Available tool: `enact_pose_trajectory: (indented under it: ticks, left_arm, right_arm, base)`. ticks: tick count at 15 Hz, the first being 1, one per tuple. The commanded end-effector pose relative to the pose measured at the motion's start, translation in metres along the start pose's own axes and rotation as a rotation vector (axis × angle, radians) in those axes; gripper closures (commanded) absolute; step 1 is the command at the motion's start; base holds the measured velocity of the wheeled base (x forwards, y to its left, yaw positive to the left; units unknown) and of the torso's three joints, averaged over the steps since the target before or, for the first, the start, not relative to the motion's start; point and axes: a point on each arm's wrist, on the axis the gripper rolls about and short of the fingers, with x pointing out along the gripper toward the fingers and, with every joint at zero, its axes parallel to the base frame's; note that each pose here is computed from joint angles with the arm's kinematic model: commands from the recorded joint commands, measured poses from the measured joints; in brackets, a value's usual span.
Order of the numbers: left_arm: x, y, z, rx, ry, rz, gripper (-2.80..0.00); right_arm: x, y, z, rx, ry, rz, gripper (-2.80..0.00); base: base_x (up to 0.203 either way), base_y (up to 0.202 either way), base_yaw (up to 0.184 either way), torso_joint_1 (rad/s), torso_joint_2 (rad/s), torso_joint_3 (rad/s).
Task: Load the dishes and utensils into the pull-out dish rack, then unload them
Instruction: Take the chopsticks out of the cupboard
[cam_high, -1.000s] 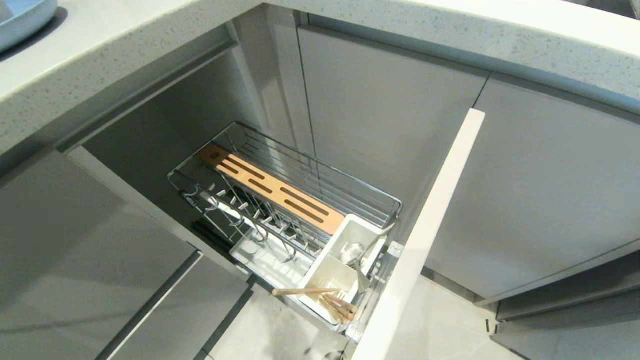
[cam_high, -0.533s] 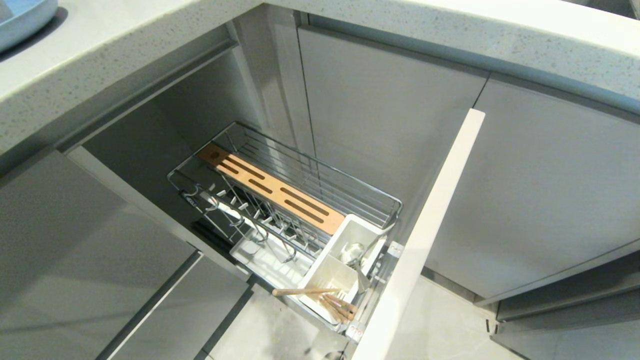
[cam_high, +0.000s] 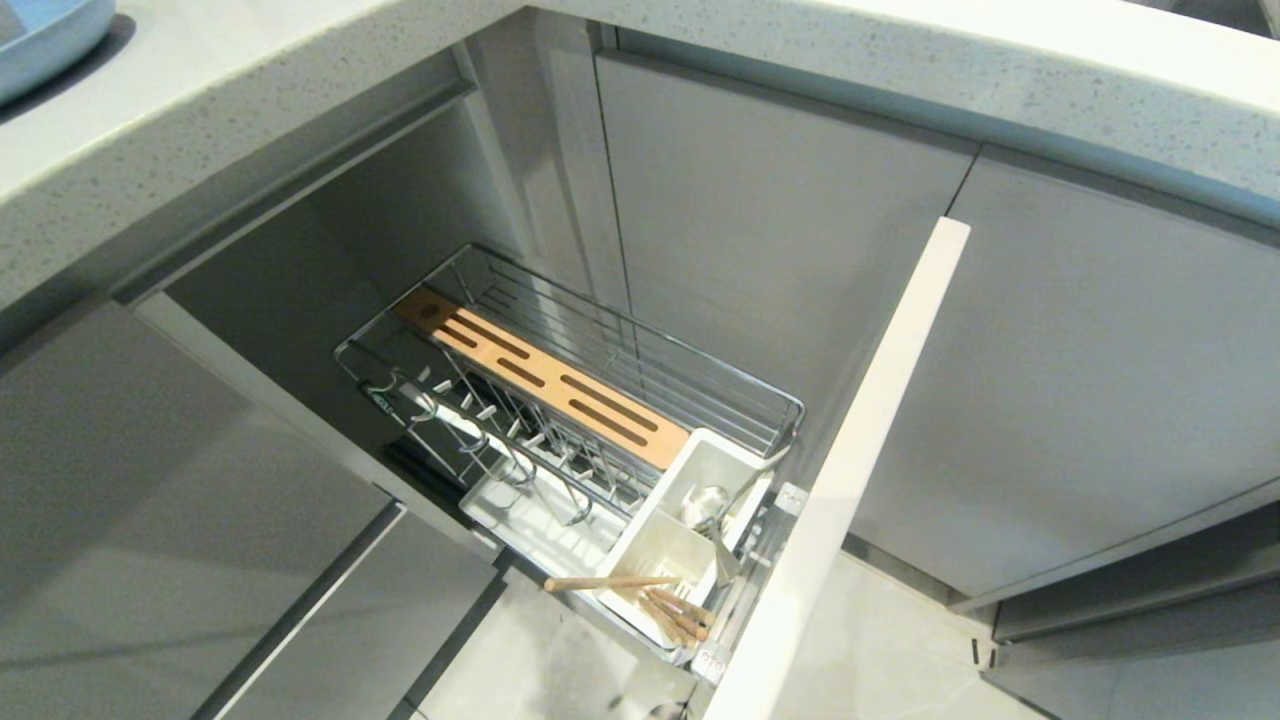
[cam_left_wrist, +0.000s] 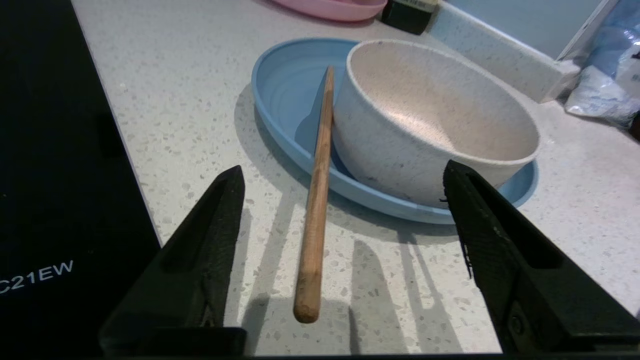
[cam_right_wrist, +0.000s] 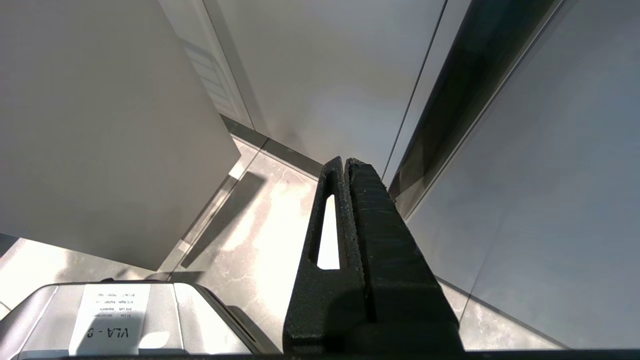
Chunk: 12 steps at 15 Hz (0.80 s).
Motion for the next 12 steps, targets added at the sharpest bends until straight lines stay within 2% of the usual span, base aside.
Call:
enact_pose_trajectory:
  ticks: [1, 3, 4, 7, 10, 12]
  left_arm:
    - [-0.012, -0.005, 0.010, 0.001, -0.046, -0.019, -2.80]
    - [-0.028, -0.010, 0.021, 0.009, -0.100, -0.039, -2.80]
    - [-0.037, -0.012, 0.027, 0.013, -0.131, -0.052, 0.00]
    - [-0.061, -0.024, 0.053, 0.024, -0.241, -0.102, 0.00]
    - [-0.076, -0.042, 0.093, 0.017, -0.360, -0.199, 0.00]
    - [-0.084, -0.051, 0.119, -0.048, -0.368, -0.256, 0.00]
  right_arm:
    - [0.000, 0.000, 0.000, 0.000, -0.003, 0.000, 0.00]
    - [0.000, 0.000, 0.000, 0.000, -0.003, 0.000, 0.00]
    - [0.000, 0.000, 0.000, 0.000, -0.003, 0.000, 0.00]
    - [0.000, 0.000, 0.000, 0.000, -0.003, 0.000, 0.00]
    - [0.000, 0.000, 0.000, 0.000, -0.003, 0.000, 0.00]
    - [0.000, 0.000, 0.000, 0.000, -0.003, 0.000, 0.00]
  base:
    - [0.000, 0.000, 0.000, 0.000, 0.00, 0.000]
    - [0.000, 0.000, 0.000, 0.000, 0.00, 0.000]
    - [0.000, 0.000, 0.000, 0.000, 0.00, 0.000]
    - [0.000, 0.000, 0.000, 0.000, 0.00, 0.000]
    - [0.000, 0.000, 0.000, 0.000, 0.00, 0.000]
    - [0.000, 0.000, 0.000, 0.000, 0.00, 0.000]
